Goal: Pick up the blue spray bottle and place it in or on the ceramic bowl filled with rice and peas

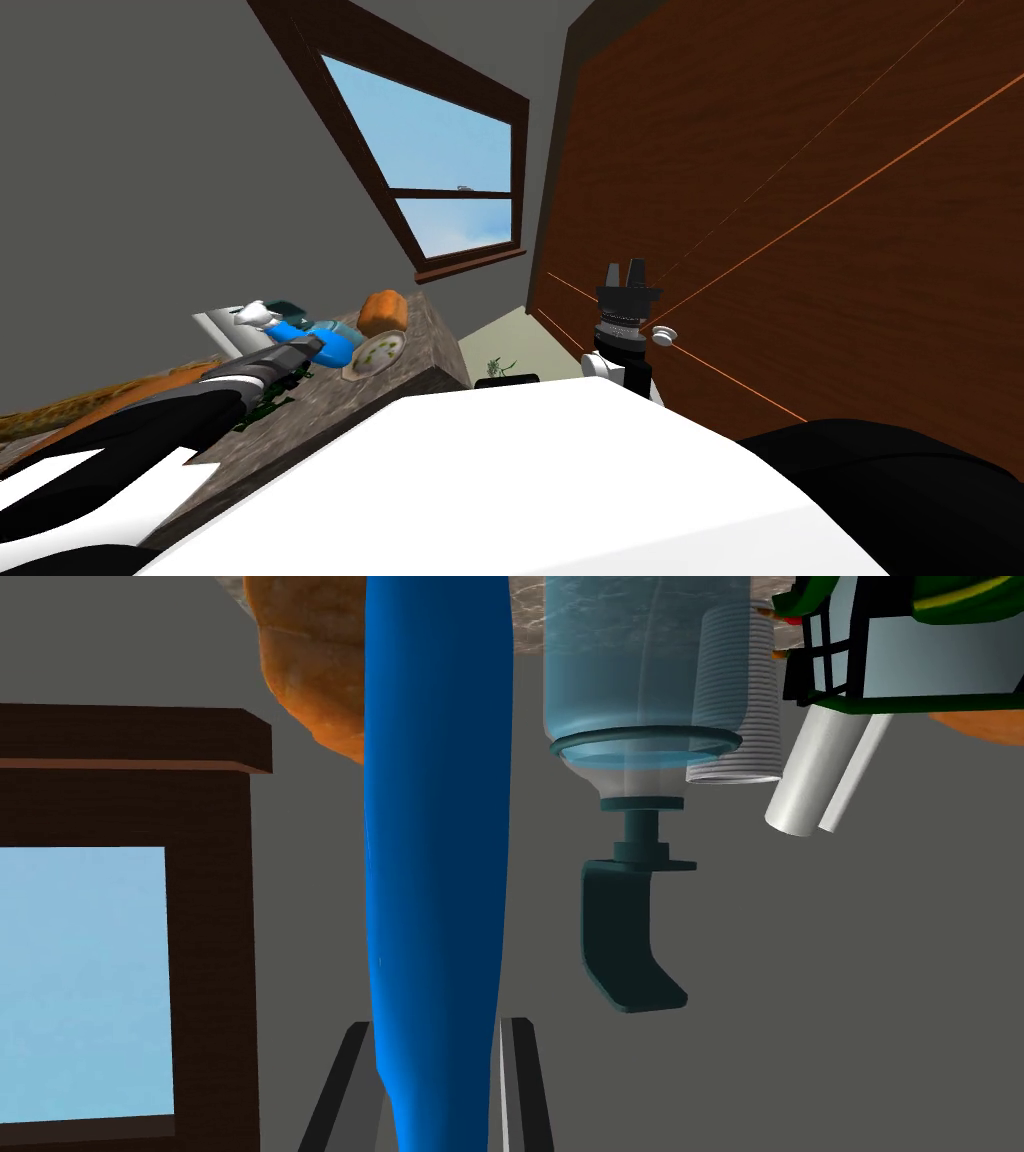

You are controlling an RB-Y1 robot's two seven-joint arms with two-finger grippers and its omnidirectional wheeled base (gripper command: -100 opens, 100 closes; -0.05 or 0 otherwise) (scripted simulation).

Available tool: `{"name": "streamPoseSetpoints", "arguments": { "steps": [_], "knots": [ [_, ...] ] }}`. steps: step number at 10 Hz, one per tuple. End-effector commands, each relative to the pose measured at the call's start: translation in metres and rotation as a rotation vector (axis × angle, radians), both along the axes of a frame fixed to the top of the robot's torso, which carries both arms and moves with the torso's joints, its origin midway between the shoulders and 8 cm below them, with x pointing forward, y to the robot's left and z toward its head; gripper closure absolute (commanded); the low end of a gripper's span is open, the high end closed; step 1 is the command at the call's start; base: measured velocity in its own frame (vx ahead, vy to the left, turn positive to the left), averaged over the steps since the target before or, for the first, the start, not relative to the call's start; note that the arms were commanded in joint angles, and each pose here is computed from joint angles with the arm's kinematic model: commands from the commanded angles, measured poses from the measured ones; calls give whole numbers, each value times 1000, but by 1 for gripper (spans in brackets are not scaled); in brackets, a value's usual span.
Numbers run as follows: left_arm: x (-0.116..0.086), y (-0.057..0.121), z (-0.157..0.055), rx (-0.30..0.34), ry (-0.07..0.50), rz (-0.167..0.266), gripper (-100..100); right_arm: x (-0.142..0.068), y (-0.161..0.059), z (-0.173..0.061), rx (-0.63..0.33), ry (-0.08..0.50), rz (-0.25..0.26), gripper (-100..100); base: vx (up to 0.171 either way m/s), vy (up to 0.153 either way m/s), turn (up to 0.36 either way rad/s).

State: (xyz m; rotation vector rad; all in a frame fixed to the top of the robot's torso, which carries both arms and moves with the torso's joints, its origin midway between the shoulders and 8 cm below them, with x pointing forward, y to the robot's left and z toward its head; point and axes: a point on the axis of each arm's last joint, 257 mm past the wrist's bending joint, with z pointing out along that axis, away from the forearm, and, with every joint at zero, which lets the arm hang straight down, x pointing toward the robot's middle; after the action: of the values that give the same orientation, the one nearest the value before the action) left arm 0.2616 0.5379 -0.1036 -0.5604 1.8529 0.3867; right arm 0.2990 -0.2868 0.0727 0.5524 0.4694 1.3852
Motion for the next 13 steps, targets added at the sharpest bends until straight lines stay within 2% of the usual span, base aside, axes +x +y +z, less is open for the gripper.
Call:
{"name": "streamPoseSetpoints", "arguments": {
  "steps": [1, 3, 4, 5, 9, 10, 11, 13],
  "knots": [
    [3, -15, 1, -12, 5, -24, 100, 0, 0, 0, 0, 0, 0, 0, 34, -4, -18],
    [6, -29, 5, -21, 2, -49, 100, 0, 0, 0, 0, 0, 0, 0, 26, -3, -11],
    [6, -23, 4, -19, 3, -40, 100, 0, 0, 0, 0, 0, 0, 0, 8, -3, -6],
    [7, -24, 4, -20, 3, -42, -100, 0, 0, 0, 0, 0, 0, 0, 0, 0, 0],
    [7, -24, 4, -20, 3, -41, -100, 0, 0, 0, 0, 0, 0, 0, 0, 0, 0],
    [7, -24, 4, -20, 3, -41, 0, 0, 0, 0, 0, 0, 0, 0, 0, 0, 0],
    [7, -14, 7, -19, 10, -27, -100, 0, 0, 0, 0, 0, 0, 0, -37, -16, -108],
    [9, 6, 14, -16, 20, 3, -100, 0, 0, 0, 0, 0, 0, 0, -92, -55, -153]
  ]
}}
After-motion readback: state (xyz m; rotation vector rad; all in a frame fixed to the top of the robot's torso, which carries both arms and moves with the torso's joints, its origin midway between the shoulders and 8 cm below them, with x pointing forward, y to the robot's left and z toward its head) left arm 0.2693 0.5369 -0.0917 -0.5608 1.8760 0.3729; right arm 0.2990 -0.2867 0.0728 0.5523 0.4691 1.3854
